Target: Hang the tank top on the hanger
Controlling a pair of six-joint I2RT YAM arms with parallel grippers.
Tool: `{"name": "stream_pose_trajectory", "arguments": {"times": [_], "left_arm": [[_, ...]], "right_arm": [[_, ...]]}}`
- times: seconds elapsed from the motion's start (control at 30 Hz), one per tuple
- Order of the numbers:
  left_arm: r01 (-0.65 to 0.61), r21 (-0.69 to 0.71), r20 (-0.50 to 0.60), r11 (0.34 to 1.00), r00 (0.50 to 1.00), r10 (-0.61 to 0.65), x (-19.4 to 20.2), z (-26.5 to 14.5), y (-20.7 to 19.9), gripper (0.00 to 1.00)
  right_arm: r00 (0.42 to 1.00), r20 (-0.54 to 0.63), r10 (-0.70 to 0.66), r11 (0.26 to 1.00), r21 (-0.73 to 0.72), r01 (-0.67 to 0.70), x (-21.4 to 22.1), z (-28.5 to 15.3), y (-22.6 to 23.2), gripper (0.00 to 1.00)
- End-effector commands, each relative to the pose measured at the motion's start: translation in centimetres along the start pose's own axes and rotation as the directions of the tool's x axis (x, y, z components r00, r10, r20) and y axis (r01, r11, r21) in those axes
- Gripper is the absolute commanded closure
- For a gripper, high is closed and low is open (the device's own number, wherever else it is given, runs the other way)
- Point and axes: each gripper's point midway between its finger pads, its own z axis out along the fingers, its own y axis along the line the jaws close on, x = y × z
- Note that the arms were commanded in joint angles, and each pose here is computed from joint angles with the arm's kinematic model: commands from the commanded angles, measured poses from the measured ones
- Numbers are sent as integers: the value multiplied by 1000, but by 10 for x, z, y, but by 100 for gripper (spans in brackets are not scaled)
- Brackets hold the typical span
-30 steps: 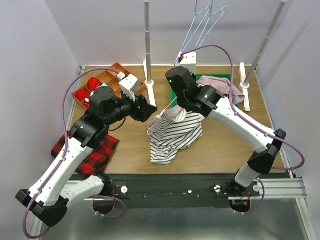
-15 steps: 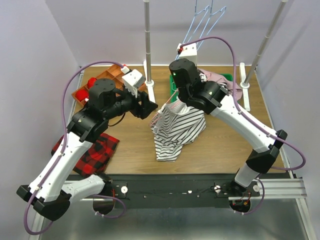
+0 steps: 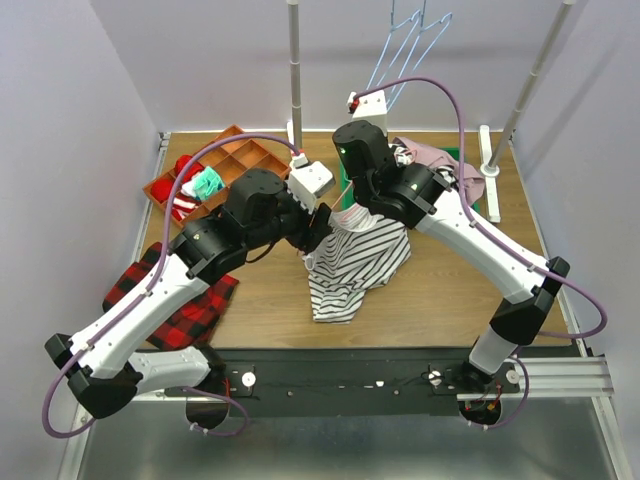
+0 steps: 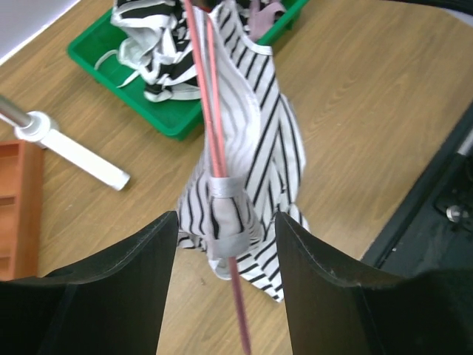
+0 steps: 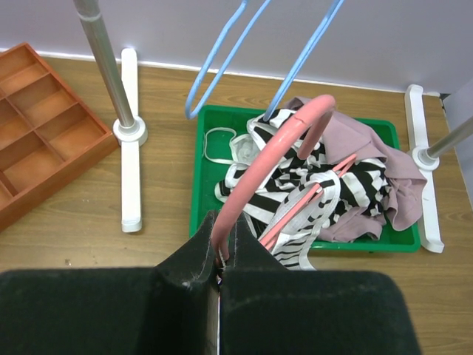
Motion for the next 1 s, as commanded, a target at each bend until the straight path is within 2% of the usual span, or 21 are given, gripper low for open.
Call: {"name": "stream_pose_trajectory", "arguments": {"times": [0.0, 0.17, 0.4, 0.57, 0.7, 0.77, 0.9, 0.97], "left_arm": [[-39, -118, -4, 992, 999, 39, 3, 6, 17, 39], [-73, -174, -41, 982, 997, 67, 17, 16, 25, 41], [-57, -165, 2, 985, 998, 58, 23, 26, 22, 49], [-20, -173, 32, 985, 999, 26, 30, 30, 22, 66], [-7, -160, 69, 987, 997, 18, 27, 29, 20, 93], [-9, -156, 65, 988, 998, 20, 28, 29, 19, 100], [26, -155, 108, 988, 994, -9, 24, 28, 18, 100], [48, -160, 121, 986, 992, -29, 28, 28, 18, 100]], "right_arm": [[999, 7, 33, 999, -26, -33, 0, -2, 8, 99], [999, 11, 47, 999, -28, -46, -3, -3, 8, 99], [999, 8, 48, 999, -25, -48, -2, -3, 7, 99], [999, 8, 46, 999, -25, -46, -1, -4, 7, 99], [999, 6, 48, 998, -28, -48, -1, -4, 7, 99], [999, 4, 47, 998, -30, -47, 0, -4, 7, 99], [998, 6, 55, 997, -50, -55, -2, -7, 8, 99], [998, 2, 63, 996, -70, -63, -1, -8, 10, 93]]}}
